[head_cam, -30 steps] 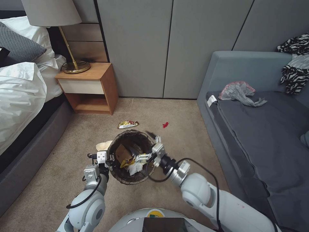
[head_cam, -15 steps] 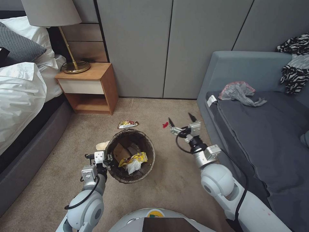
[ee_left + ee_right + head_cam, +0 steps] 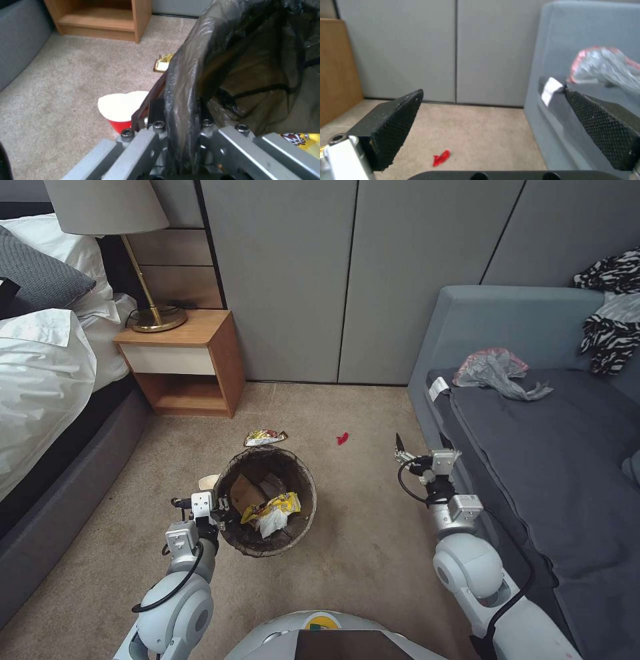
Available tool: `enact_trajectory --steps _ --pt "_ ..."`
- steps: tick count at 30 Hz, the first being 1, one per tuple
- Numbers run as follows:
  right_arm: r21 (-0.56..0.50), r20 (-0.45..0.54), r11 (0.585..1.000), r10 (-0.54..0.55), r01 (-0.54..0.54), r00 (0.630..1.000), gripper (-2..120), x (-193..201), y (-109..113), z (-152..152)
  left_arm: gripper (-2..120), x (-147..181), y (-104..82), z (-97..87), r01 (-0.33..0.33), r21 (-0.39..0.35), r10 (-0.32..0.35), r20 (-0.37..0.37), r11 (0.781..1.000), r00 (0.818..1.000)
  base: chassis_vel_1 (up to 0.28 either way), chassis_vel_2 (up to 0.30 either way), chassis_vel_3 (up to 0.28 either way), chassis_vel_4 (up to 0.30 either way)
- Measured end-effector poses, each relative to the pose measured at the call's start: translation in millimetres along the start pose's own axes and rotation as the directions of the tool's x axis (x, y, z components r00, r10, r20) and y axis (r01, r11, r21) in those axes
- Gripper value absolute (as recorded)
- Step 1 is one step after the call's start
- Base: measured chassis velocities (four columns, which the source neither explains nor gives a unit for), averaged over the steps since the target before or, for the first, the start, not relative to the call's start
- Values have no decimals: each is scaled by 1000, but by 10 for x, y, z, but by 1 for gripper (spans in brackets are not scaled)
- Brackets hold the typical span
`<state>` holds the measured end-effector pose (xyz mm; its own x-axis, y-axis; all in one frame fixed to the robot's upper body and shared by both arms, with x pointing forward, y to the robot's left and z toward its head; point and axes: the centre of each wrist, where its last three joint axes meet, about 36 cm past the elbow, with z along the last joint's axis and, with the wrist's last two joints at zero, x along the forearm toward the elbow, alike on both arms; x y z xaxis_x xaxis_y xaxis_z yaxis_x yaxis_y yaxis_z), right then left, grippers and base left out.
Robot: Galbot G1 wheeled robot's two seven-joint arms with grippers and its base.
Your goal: Pick up the trash bin, then pick up the garbage from the floor and place it into the trash bin.
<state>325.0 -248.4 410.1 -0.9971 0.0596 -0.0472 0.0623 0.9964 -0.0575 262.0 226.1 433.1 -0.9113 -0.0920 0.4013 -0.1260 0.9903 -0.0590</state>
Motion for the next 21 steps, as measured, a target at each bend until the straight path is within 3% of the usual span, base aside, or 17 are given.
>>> enact_trajectory --steps 6,21 --pt "-12 -26 999 42 -43 999 100 33 55 192 0 3 3 -9 0 0 0 2 1000 1000 0 0 0 0" --pt "-3 -45 998 57 -57 997 100 46 81 294 0 1 4 -15 0 1 0 4 1000 1000 0 0 0 0"
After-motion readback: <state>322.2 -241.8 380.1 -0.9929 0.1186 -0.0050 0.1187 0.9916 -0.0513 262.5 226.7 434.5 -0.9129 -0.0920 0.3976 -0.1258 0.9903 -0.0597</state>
